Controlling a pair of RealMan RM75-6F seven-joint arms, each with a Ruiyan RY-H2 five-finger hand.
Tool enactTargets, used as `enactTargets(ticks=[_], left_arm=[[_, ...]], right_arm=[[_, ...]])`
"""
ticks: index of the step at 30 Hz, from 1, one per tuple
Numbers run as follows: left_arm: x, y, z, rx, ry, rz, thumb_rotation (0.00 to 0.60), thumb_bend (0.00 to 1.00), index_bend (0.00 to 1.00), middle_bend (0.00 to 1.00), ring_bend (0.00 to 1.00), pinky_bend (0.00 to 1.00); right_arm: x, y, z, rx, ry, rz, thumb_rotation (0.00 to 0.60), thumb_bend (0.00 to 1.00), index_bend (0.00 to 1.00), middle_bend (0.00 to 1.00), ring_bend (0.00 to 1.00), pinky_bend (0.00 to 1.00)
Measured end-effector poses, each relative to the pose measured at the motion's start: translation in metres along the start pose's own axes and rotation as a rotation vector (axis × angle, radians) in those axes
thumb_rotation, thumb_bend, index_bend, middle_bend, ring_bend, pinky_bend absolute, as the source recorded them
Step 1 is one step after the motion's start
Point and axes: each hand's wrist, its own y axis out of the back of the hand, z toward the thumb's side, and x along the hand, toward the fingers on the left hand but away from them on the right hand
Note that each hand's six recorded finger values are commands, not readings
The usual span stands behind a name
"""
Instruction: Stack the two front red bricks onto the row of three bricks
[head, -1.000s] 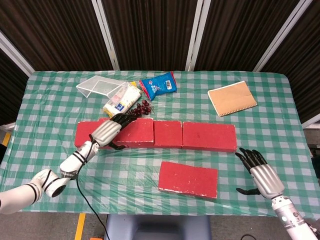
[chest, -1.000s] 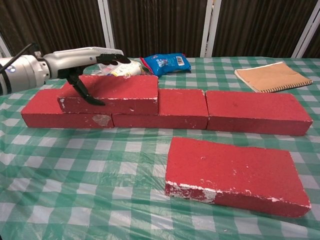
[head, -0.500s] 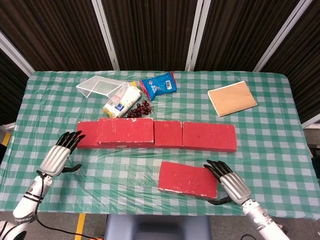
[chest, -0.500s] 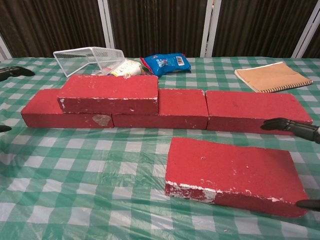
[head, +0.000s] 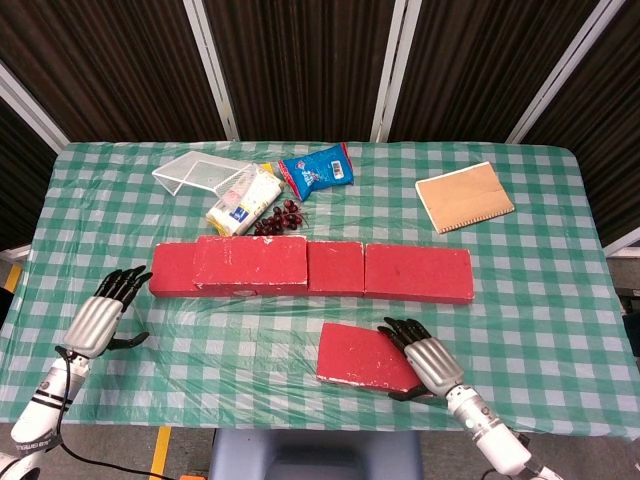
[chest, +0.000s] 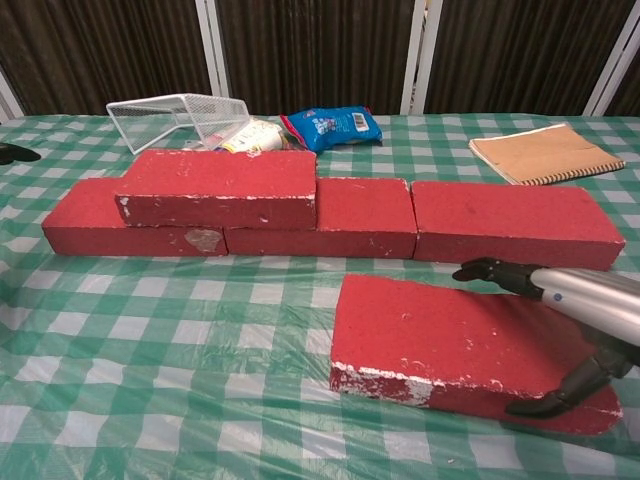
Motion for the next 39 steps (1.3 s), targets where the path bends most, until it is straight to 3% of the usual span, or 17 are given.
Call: enactTargets(ticks=[4, 6, 8, 10, 13, 16, 20, 26, 31, 35, 39], left_arm=[[0.000, 0.000, -0.001, -0.006, 0.000, -0.005, 0.600, 0.21, 0.00, 0.00, 0.00, 0.03], [0.000, 0.001, -0.001, -0.009, -0.001, -0.005, 0.600, 0.21, 0.00, 0.00, 0.00, 0.03], [0.000, 0.001, -0.002, -0.010, -0.001, -0.006, 0.600, 0.22, 0.00, 0.00, 0.00, 0.03], [0.000, 0.001, -0.002, -0.012, 0.000, -0.009, 0.600, 0.22, 0.00, 0.00, 0.00, 0.03], [0.000, 0.001, -0.002, -0.015, 0.000, -0.012, 0.600, 0.22, 0.00, 0.00, 0.00, 0.03], [0.000, 0.001, -0.003, -0.021, 0.004, -0.012, 0.600, 0.22, 0.00, 0.00, 0.00, 0.03], [-0.002, 0.003, -0.003, -0.019, 0.006, -0.006, 0.600, 0.22, 0.00, 0.00, 0.00, 0.03], [-0.004, 0.002, 0.000, 0.005, 0.003, -0.010, 0.600, 0.23, 0.00, 0.00, 0.00, 0.03], [-0.005, 0.000, 0.002, 0.031, 0.004, -0.009, 0.600, 0.22, 0.00, 0.00, 0.00, 0.03], [-0.006, -0.004, 0.004, 0.054, 0.008, -0.019, 0.600, 0.23, 0.00, 0.00, 0.00, 0.03], [-0.003, -0.012, 0.004, 0.069, 0.020, -0.043, 0.600, 0.23, 0.00, 0.00, 0.00, 0.03]], right_arm=[[-0.012, -0.004, 0.010, -0.001, -0.004, 0.025, 0.556, 0.11, 0.00, 0.00, 0.00, 0.01], [-0.015, -0.004, 0.014, -0.001, -0.002, 0.020, 0.557, 0.11, 0.03, 0.03, 0.00, 0.07], [-0.017, -0.004, 0.017, -0.001, -0.004, 0.013, 0.557, 0.11, 0.19, 0.16, 0.04, 0.20], [-0.019, -0.005, 0.019, 0.006, -0.008, 0.011, 0.557, 0.11, 0.39, 0.33, 0.20, 0.36], [-0.021, -0.007, 0.020, 0.022, -0.015, 0.018, 0.568, 0.11, 0.53, 0.44, 0.35, 0.48], [-0.022, -0.007, 0.023, 0.032, -0.020, 0.024, 0.600, 0.11, 0.60, 0.49, 0.40, 0.52], [-0.021, 0.000, 0.027, 0.036, -0.021, -0.005, 0.600, 0.12, 0.63, 0.50, 0.42, 0.53], [-0.017, 0.029, 0.026, 0.075, -0.017, -0.092, 0.600, 0.12, 0.64, 0.51, 0.42, 0.53], [-0.019, 0.067, 0.021, 0.102, 0.003, -0.159, 0.600, 0.12, 0.64, 0.51, 0.42, 0.53], [-0.026, 0.093, 0.017, 0.114, 0.043, -0.152, 0.600, 0.12, 0.62, 0.51, 0.42, 0.53], [-0.041, 0.135, 0.017, 0.204, 0.089, -0.161, 0.600, 0.12, 0.62, 0.51, 0.42, 0.53]])
